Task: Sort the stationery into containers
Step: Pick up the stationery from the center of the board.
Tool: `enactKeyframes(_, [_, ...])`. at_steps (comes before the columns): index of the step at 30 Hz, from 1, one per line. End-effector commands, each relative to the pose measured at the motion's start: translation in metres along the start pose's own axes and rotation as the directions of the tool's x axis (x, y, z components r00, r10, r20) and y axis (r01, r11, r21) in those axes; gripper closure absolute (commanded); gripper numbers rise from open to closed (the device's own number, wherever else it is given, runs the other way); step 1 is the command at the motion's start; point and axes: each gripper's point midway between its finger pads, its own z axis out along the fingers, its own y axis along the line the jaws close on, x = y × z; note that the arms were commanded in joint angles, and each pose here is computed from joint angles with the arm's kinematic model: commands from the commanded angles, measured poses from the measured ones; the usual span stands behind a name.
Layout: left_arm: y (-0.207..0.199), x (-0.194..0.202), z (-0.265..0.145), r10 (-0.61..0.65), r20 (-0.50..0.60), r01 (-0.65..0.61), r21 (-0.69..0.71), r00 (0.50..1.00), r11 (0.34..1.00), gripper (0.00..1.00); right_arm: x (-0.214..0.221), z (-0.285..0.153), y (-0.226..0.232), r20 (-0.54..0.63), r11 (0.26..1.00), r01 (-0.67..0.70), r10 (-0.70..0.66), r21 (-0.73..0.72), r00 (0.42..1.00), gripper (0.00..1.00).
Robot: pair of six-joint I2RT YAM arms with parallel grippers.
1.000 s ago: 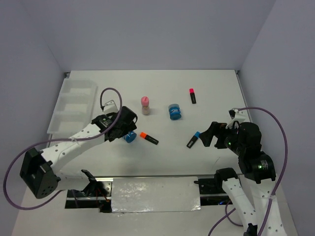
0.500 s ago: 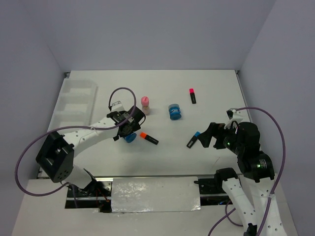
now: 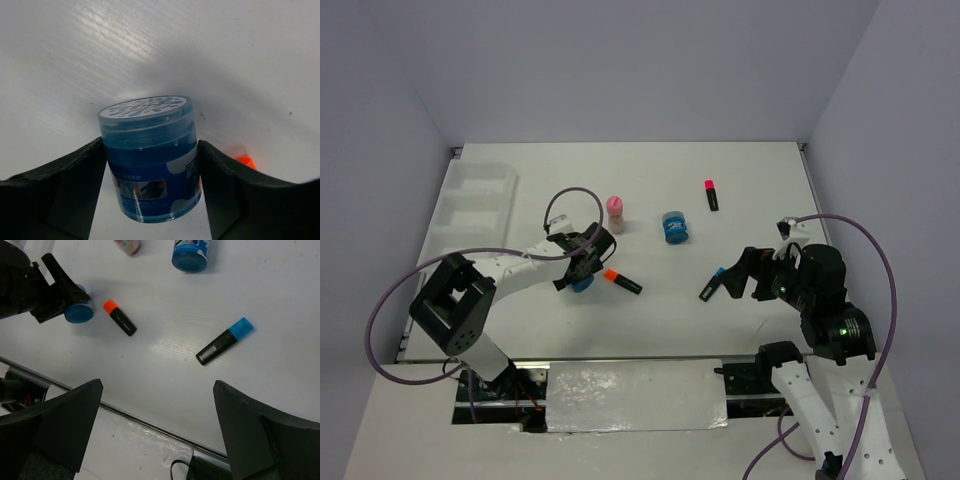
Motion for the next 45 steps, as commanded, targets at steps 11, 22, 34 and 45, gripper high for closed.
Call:
enactKeyframes(11, [0.014,-0.024,-0.04,0.018,0.115,-0.032,0.125,0.993,0.992,1.0,-0.02,0.008,0.031,0.032,0.986,0.002,0.003,-0.167,0.999,0.0])
enactKeyframes(22, [-0.033,-0.022,-0.259,0.05,0.545,-0.539,0.807,0.837,0.24,1.0,-0.081,-0.029,0.174,0.051,0.78,-0.126,0.198,-0.613,0.979,0.06])
enactKeyframes(34, [-0.016,0.0,-0.326,-0.044,0.708,-0.707,0.698,0.705,-0.112,1.0,-0.065,0.026,0.254,0.021,0.91,-0.151,0.172,-0.387,0.985,0.0])
enactKeyframes(45, [-0.003,-0.009,-0.334,-0.12,0.704,-0.714,0.691,0.7,-0.11,1.0,-0.013,0.041,0.259,-0.11,0.938,-0.119,0.087,-0.327,0.99,0.0])
